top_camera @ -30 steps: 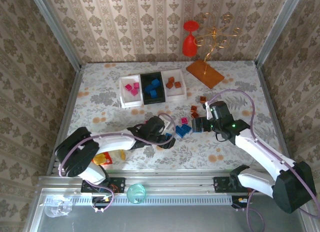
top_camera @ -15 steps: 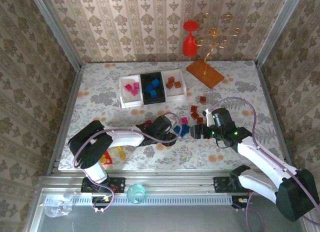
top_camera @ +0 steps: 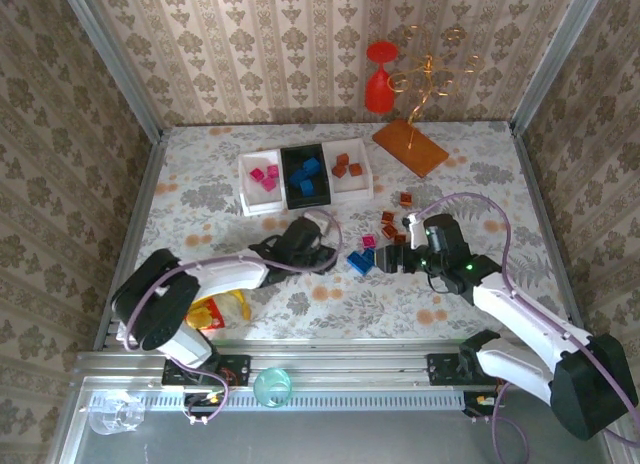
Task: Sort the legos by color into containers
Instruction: Pick up the lego from the middle-left of the table, then place the lego in the container, then pick up the lego from the center of the table.
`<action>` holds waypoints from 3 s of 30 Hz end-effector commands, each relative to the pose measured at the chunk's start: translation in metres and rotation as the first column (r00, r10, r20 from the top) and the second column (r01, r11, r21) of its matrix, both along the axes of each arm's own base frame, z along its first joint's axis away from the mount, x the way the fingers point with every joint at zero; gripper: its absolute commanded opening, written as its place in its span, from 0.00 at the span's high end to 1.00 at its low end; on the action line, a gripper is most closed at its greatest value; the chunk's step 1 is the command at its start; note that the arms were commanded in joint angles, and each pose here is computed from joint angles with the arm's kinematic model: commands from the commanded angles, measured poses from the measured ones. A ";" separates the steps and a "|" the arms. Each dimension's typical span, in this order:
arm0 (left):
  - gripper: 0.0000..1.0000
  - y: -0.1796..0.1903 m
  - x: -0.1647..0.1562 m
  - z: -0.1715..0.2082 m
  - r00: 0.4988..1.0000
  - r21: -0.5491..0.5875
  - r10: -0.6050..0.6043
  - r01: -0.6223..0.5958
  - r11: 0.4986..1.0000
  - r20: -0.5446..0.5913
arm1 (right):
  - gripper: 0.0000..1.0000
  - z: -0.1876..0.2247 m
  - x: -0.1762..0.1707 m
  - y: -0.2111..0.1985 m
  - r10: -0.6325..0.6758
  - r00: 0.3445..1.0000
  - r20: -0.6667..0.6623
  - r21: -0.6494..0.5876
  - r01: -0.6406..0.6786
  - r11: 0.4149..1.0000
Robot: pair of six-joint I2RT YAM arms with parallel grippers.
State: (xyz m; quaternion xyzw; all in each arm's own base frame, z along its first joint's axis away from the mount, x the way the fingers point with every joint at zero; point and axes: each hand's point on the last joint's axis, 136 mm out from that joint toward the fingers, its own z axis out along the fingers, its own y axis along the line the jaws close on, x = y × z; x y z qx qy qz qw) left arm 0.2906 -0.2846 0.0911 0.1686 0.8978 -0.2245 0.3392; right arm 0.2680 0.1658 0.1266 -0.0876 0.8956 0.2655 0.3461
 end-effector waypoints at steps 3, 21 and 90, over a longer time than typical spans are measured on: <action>0.66 0.028 0.065 0.054 0.987 -0.034 0.110 -0.106 0.994 0.118 | 0.16 0.025 0.017 0.020 0.014 0.997 0.080 0.089 -0.021 0.996; 0.59 0.043 0.224 0.053 0.968 0.209 0.166 -0.205 0.956 0.187 | 0.16 0.000 0.027 0.035 0.003 1.000 0.013 0.018 -0.003 1.000; 0.27 0.146 0.023 0.106 0.920 -0.237 0.323 -0.271 0.933 0.220 | 0.73 0.008 0.141 0.187 0.043 0.978 0.202 -0.076 -0.028 0.997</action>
